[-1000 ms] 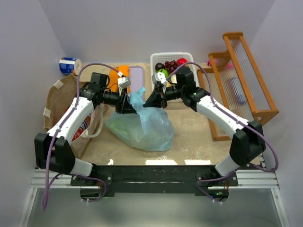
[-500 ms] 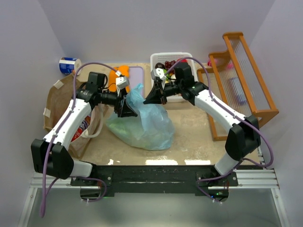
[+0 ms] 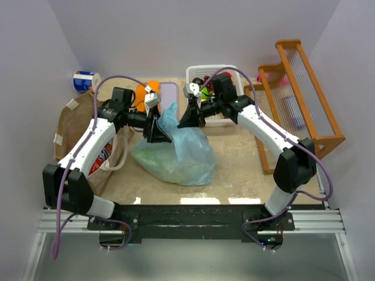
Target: Place the mixed food into the grocery bags and tie them
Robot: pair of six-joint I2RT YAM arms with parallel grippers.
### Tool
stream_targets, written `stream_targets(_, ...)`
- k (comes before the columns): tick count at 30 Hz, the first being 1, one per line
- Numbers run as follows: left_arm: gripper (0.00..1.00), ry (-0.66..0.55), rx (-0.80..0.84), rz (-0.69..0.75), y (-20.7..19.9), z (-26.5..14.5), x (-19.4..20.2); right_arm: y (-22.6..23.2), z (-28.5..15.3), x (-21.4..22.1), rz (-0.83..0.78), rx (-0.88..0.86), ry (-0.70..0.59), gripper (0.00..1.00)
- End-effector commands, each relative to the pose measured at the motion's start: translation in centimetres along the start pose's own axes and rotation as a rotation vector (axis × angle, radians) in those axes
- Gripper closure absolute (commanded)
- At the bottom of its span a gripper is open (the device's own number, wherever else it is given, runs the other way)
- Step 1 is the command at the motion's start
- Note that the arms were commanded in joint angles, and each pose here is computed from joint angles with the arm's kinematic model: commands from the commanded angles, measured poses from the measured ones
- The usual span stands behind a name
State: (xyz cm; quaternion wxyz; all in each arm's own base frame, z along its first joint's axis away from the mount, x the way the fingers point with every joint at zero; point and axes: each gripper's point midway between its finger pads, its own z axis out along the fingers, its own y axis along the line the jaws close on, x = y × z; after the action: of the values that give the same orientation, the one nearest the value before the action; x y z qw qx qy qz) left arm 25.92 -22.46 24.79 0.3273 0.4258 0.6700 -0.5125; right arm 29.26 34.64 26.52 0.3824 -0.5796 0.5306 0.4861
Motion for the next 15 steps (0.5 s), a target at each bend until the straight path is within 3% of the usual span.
stream_targets(1, 0.30, -0.036, 0.043, 0.036, -0.4, 0.2, -1.6, 0.1, -0.2, -0.9, -0.043, -0.003, 0.021, 1.00)
stream_targets(9, 0.45, -0.059, 0.057, 0.030, 0.1, 0.5, -1.9, 0.1, 0.3, 0.2, -0.028, -0.015, 0.074, 1.00)
stream_targets(12, 0.58, -0.063, 0.062, 0.019, 0.2, 0.7, -1.8, 0.1, 0.3, 0.0, -0.035, -0.013, 0.072, 1.00)
stream_targets(13, 0.68, -0.063, 0.062, 0.013, 0.4, 0.7, -1.7, 0.2, 0.2, -0.1, -0.037, -0.013, 0.073, 1.00)
stream_targets(15, 0.77, -0.071, 0.068, 0.013, 0.4, 0.8, -1.9, 0.3, 0.1, -0.2, -0.038, -0.007, 0.076, 1.00)
